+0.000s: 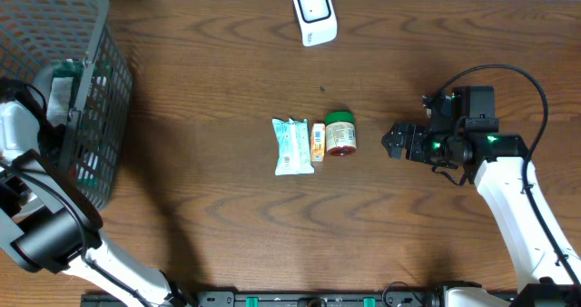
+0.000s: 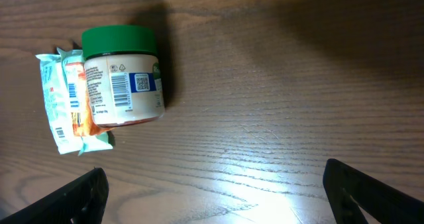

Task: Scan the item barcode
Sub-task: 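Move the left gripper back into the basket toward the red snack packet, then grasp the red snack packet with the left gripper and lift it out, then carry the red packet beside the wipes pack and lower it, then stand the red packet upright against the wipes pack with the left gripper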

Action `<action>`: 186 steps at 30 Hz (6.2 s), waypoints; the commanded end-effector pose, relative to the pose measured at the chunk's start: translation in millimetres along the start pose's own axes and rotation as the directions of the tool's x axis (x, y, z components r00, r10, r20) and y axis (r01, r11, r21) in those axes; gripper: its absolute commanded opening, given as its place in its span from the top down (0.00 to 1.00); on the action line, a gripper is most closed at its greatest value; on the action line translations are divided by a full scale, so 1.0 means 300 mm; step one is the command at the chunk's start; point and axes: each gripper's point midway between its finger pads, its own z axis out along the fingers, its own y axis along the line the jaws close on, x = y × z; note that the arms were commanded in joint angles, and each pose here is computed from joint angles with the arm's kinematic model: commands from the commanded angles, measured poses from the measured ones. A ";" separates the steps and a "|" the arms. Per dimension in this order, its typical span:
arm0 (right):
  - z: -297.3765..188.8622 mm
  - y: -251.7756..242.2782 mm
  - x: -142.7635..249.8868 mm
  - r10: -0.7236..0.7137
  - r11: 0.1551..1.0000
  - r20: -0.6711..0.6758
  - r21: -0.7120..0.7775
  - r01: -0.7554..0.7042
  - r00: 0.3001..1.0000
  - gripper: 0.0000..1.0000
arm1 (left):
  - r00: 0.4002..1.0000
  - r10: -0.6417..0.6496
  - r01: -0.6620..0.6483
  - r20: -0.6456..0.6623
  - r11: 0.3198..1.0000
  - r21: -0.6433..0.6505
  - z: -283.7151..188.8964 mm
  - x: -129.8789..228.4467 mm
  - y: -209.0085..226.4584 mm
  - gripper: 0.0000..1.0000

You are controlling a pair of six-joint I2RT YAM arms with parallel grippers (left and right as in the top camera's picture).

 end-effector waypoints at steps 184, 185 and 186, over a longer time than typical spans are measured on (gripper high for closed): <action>-0.007 0.023 -0.011 -0.007 1.000 0.007 -0.015 0.008 1.000 0.01 | 0.696 0.690 -0.710 0.198 0.622 0.330 -0.217 0.861 -0.899 0.89; -0.007 0.023 -0.010 -0.007 1.000 0.007 -0.015 0.007 1.000 0.01 | 0.695 0.691 -0.711 0.198 0.621 0.330 -0.208 0.861 -0.906 0.89; -0.007 0.022 -0.011 -0.007 1.000 0.007 -0.014 0.008 1.000 0.01 | 0.695 0.692 -0.711 0.197 0.620 0.330 -0.199 0.862 -0.912 0.89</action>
